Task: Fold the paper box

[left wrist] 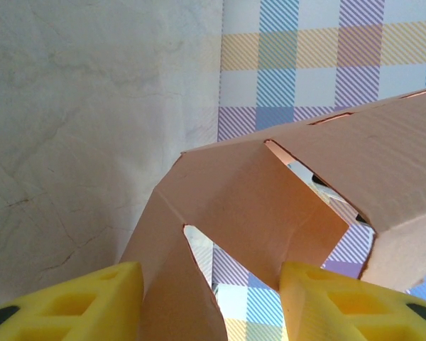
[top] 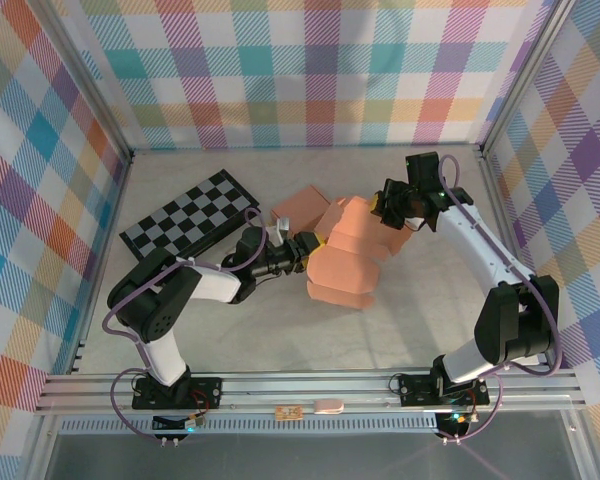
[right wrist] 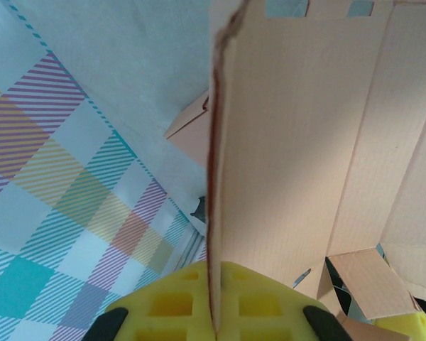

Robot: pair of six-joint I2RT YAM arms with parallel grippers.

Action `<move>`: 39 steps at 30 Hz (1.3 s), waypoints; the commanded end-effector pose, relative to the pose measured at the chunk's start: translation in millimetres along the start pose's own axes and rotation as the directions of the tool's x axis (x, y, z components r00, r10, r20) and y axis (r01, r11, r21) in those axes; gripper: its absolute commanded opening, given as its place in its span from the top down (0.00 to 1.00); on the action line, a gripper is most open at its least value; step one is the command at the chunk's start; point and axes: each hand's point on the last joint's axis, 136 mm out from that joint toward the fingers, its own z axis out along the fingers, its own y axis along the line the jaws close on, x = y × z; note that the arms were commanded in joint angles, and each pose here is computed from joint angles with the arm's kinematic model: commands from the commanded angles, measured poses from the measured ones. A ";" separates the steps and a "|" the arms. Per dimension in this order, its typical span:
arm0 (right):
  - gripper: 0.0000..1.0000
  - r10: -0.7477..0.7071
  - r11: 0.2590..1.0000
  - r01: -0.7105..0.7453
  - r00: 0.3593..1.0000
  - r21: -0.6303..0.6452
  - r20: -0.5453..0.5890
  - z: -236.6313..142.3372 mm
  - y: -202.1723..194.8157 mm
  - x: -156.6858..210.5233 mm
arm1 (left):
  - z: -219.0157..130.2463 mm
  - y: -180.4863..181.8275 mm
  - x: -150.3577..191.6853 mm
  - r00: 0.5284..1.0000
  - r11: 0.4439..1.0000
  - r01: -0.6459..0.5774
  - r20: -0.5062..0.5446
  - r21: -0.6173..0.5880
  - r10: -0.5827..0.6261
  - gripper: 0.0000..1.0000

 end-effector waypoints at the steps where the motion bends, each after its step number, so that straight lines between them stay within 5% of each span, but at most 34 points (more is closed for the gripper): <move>1: 1.00 -0.068 0.997 0.068 0.998 0.023 -0.016 -2.2 -5.0 4.7 | 4.2 -6.6 5.2 0.998 0.999 -0.047 -0.031 -0.006 0.047 0.47; 16: 1.00 -0.507 0.860 0.508 0.861 -0.034 0.036 33.7 -9.2 10.7 | -84.0 36.4 51.3 0.984 0.913 -0.156 -0.145 -0.377 0.108 0.42; 23: 1.00 -0.620 0.776 0.621 0.783 -0.107 0.051 47.2 -20.4 21.2 | -118.6 25.9 30.7 0.984 0.883 -0.181 -0.085 -0.433 0.159 0.46; 29: 1.00 -0.647 0.754 0.648 0.761 -0.108 0.050 60.6 -39.7 14.7 | -117.6 28.8 11.3 0.982 0.866 -0.191 -0.094 -0.463 0.166 0.51; 39: 1.00 -0.694 0.665 0.675 0.716 -0.320 0.069 63.8 -45.5 17.6 | -96.4 36.5 2.2 0.964 0.858 -0.263 -0.147 -0.441 0.220 0.54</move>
